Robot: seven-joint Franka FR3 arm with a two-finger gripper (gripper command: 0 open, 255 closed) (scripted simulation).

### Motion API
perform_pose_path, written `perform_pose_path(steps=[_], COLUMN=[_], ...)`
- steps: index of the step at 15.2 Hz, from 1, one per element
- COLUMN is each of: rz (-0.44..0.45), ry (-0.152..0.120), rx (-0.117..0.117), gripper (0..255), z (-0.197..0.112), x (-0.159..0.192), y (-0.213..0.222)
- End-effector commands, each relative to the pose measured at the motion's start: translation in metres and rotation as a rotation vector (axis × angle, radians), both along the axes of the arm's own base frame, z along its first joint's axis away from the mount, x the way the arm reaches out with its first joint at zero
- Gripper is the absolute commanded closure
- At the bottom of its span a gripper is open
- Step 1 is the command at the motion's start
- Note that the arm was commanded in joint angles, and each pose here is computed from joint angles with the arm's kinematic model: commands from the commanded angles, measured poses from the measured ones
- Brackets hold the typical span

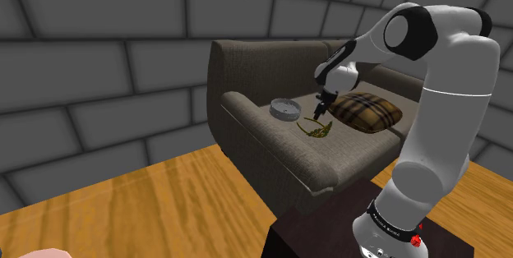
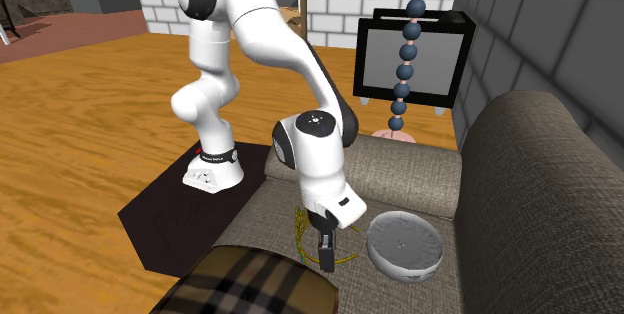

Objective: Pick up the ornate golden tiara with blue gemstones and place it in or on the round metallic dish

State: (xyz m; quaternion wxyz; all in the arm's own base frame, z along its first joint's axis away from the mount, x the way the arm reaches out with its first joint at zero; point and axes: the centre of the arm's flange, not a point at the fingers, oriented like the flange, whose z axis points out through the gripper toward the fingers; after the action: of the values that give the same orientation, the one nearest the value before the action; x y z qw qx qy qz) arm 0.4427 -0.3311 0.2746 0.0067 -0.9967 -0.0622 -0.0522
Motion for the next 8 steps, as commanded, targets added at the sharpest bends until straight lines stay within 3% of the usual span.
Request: perform_pose_path(steps=[1,4,8], rz=[0.0,0.0,0.0], ry=[-0.001,-0.001,-0.001], rx=[0.0,0.0,0.0], gripper=[0,0,0], z=[-0.01,-0.029,-0.029], x=[0.001,0.003,0.003], y=[0.0,0.0,0.0])
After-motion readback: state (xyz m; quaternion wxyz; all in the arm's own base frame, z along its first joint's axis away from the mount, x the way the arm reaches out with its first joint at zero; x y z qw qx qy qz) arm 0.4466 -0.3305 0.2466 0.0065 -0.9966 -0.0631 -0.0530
